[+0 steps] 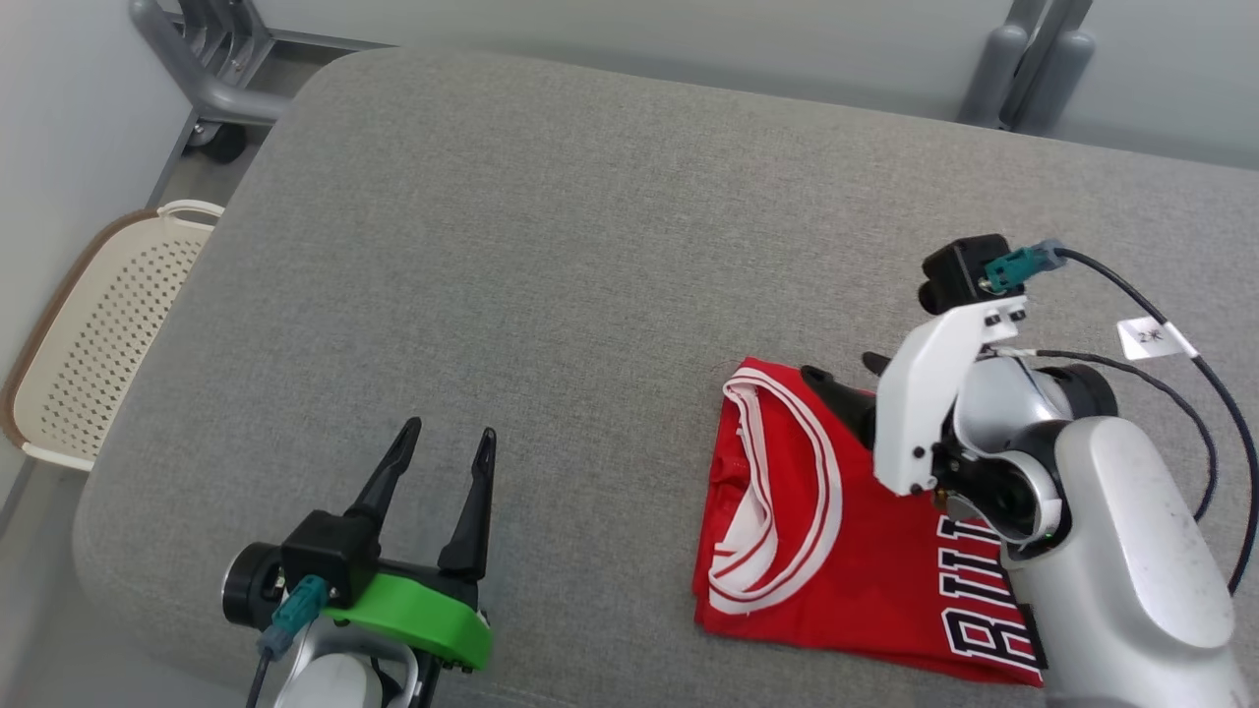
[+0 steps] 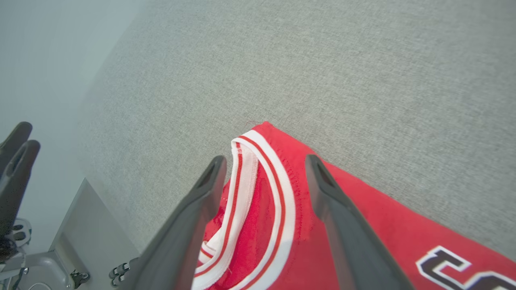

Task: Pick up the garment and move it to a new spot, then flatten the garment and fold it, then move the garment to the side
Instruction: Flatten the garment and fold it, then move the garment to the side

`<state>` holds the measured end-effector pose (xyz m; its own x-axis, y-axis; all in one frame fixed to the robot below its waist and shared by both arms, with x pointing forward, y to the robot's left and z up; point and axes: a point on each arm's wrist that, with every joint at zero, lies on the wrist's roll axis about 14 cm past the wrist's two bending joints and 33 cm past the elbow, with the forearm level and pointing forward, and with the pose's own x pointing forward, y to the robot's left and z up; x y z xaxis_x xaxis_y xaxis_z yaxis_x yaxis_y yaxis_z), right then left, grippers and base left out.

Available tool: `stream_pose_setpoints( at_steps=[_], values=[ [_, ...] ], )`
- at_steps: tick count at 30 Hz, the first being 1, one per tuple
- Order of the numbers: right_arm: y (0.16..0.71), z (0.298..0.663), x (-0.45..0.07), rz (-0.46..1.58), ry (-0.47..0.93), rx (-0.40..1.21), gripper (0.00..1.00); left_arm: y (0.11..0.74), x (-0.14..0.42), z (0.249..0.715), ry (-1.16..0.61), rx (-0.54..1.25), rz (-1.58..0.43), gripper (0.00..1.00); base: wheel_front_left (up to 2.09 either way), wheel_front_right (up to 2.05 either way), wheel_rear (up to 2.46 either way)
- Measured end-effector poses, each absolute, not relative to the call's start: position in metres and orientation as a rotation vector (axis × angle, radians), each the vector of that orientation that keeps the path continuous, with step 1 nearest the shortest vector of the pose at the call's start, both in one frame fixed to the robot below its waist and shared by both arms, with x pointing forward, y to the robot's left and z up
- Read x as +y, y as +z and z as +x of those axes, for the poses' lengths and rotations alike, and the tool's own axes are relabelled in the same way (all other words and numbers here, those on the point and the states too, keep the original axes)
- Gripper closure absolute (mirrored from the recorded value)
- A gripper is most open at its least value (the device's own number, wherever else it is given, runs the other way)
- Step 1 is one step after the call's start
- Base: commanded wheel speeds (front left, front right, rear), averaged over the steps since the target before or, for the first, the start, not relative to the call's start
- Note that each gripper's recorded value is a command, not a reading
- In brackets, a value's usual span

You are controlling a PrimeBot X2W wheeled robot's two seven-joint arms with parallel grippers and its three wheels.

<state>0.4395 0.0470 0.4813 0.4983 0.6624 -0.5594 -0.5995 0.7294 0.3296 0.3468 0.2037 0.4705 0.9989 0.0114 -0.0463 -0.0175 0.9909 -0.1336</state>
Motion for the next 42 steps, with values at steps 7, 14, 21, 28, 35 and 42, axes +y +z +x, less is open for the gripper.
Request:
stream_pose_setpoints(
  at_steps=[7, 14, 21, 28, 35, 42],
  values=[
    [0.484, 0.451, -0.050, 0.032, 0.494, 0.632, 0.00, 0.483, 0.196, 0.362, -0.019, 0.001, -0.115, 0.00, 0.00, 0.00, 0.00],
    [0.473, 0.424, -0.104, 0.070, 0.333, 0.612, 0.00, 0.485, 0.181, 0.372, -0.069, -0.005, -0.111, 0.00, 0.00, 0.00, 0.00],
    [0.454, 0.400, -0.130, 0.124, 0.245, 0.621, 0.00, 0.483, 0.168, 0.379, -0.111, 0.000, -0.114, 0.00, 0.00, 0.00, 0.00],
    [0.426, 0.395, -0.122, 0.178, 0.263, 0.699, 0.00, 0.476, 0.163, 0.381, -0.133, 0.022, -0.111, 0.00, 0.00, 0.00, 0.00],
    [0.407, 0.399, -0.111, 0.189, 0.285, 0.751, 0.00, 0.474, 0.169, 0.380, -0.118, 0.030, -0.102, 0.00, 0.00, 0.00, 0.00],
    [0.390, 0.398, -0.097, 0.202, 0.321, 0.816, 0.00, 0.469, 0.176, 0.376, -0.094, 0.047, -0.102, 0.00, 0.00, 0.00, 0.00]
  ],
)
